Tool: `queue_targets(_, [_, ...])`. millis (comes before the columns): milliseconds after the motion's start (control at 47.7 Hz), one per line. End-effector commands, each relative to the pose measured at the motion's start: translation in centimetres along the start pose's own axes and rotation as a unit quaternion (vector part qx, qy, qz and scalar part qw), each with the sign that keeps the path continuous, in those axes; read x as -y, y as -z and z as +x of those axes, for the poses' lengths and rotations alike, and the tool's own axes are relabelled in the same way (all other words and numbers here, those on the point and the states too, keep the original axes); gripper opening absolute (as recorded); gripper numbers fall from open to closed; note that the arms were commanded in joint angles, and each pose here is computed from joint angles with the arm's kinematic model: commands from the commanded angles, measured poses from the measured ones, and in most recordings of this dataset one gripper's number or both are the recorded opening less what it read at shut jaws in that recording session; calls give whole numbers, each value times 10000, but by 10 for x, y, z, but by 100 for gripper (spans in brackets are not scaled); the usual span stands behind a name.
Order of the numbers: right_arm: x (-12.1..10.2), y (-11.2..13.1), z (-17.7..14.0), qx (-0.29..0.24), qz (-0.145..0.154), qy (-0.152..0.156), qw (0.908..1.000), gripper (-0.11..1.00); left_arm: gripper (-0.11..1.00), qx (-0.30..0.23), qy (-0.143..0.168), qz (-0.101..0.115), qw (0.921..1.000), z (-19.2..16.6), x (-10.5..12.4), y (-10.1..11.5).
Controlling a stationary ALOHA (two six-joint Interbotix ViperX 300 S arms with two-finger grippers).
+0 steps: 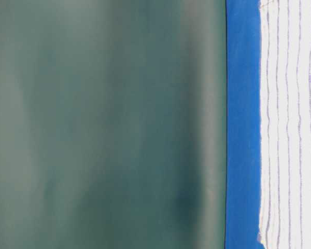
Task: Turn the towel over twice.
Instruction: 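Open both grippers and withdraw them sideways from the towel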
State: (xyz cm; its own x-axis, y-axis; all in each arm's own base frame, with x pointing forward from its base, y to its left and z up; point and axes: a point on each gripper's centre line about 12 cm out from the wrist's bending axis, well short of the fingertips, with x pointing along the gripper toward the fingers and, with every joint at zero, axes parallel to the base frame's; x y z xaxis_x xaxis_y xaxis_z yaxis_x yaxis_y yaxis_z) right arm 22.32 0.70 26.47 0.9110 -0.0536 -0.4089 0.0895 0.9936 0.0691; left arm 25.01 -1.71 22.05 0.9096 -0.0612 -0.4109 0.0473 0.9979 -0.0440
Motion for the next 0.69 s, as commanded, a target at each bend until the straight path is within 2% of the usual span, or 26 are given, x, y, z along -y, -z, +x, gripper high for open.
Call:
queue_targets(0, [8, -12, -16, 421, -190, 146, 9988, 62, 78, 558, -179, 62, 9983, -18, -9, -14])
queue_targets(147, [22, -12, -38, 871, -292, 384, 9950, 62, 78, 1132, -363, 158, 9928, -46, -17, -22])
queue_targets(294, [28, 5, -47, 1000, -235, 435, 9938, 60, 78, 1533, -494, 197, 9868, -71, -20, -16])
queue_targets(441, [28, 19, -48, 1063, -124, 334, 9937, 59, 78, 1707, -546, 191, 9836, -84, -21, -2])
queue_targets(671, [30, 20, -46, 1054, -63, 366, 9937, 59, 78, 1699, -554, 188, 9837, -85, -21, 1])
